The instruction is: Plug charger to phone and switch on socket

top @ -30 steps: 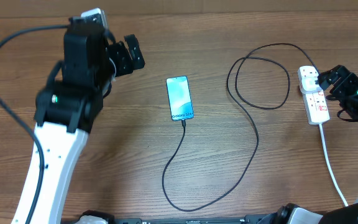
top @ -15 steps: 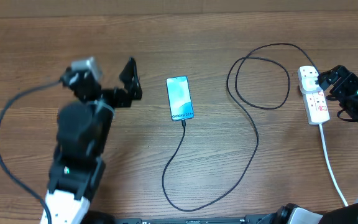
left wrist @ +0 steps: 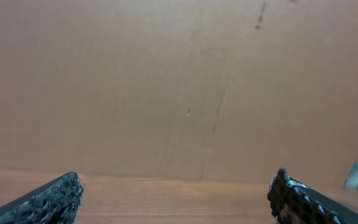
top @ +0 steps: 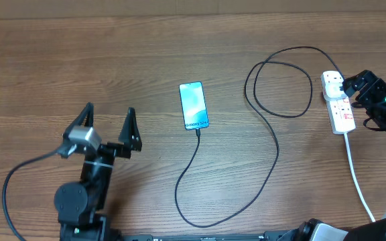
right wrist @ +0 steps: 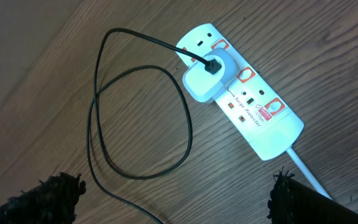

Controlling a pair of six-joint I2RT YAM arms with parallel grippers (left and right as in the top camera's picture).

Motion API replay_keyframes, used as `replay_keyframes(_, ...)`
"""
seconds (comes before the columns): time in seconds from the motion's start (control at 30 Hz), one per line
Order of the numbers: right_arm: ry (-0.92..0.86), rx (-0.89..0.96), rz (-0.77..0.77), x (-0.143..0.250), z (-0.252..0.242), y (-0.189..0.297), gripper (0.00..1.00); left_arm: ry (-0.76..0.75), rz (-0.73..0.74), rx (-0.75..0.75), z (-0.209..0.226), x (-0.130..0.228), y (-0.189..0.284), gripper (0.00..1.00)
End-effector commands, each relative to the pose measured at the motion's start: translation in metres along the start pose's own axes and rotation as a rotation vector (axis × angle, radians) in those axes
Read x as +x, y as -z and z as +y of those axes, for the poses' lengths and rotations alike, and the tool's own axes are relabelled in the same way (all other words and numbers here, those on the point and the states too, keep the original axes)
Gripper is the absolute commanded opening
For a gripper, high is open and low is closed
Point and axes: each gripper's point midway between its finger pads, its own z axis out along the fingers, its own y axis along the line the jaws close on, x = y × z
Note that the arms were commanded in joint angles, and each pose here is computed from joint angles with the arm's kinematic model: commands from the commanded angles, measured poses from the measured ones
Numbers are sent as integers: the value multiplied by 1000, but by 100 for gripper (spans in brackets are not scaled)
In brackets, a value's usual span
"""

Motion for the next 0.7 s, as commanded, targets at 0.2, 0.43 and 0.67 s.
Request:
replay_keyframes(0.2,3,-5,-10,-1,2,2,100,-164,29,3,12,32,33,100)
replay_keyframes(0.43,3,-5,-10,-1,2,2,100,-164,45,-7,23,69,47,100)
replay_keyframes(0.67,3,-5,-10,-1,2,2,100,-186,147,-27,30,97,53,100)
